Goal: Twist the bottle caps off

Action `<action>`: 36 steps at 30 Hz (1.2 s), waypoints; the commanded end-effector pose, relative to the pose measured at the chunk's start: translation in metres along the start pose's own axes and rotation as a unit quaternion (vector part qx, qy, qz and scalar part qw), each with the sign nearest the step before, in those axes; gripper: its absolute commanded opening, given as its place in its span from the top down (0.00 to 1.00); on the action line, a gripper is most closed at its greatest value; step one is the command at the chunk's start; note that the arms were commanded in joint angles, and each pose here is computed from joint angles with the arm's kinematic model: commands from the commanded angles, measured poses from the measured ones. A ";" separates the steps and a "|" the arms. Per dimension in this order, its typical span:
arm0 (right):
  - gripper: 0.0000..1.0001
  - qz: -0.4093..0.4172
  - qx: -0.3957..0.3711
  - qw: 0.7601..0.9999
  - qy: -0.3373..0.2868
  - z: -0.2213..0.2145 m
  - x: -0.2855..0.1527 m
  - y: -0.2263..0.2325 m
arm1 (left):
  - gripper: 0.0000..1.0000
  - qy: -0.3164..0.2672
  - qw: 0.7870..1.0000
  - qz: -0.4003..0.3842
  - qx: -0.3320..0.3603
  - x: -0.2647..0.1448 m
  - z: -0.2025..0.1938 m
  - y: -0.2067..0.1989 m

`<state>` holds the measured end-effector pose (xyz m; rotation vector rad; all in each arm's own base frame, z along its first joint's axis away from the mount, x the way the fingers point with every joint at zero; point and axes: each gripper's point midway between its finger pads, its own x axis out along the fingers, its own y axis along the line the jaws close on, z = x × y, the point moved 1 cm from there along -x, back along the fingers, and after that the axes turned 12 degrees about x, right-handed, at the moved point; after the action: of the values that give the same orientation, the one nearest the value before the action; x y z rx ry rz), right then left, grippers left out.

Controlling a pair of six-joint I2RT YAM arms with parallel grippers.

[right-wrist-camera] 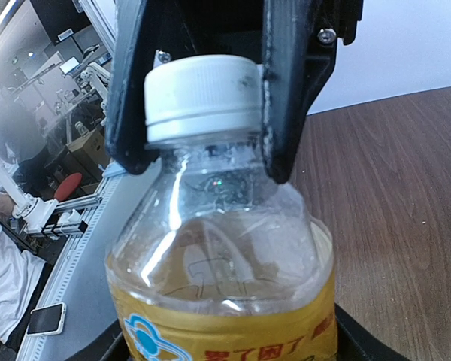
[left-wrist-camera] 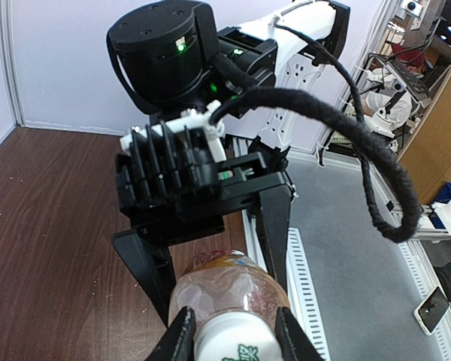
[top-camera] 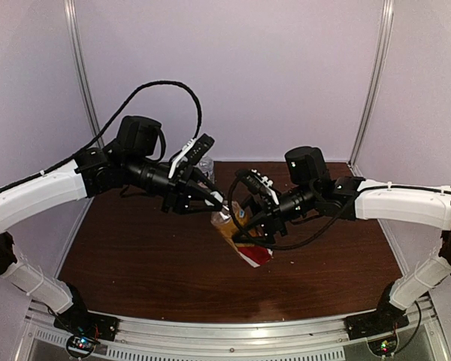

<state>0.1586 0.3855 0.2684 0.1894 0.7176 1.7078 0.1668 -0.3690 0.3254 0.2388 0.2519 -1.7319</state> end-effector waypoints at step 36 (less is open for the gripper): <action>0.54 0.030 -0.022 0.999 0.000 0.005 0.005 0.010 | 0.77 -0.036 0.997 0.031 0.057 -0.011 0.015 -0.002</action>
<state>0.1583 0.3894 0.2663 0.1865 0.7058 1.7300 0.1654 -0.3651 0.3219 0.2441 0.2312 -1.7157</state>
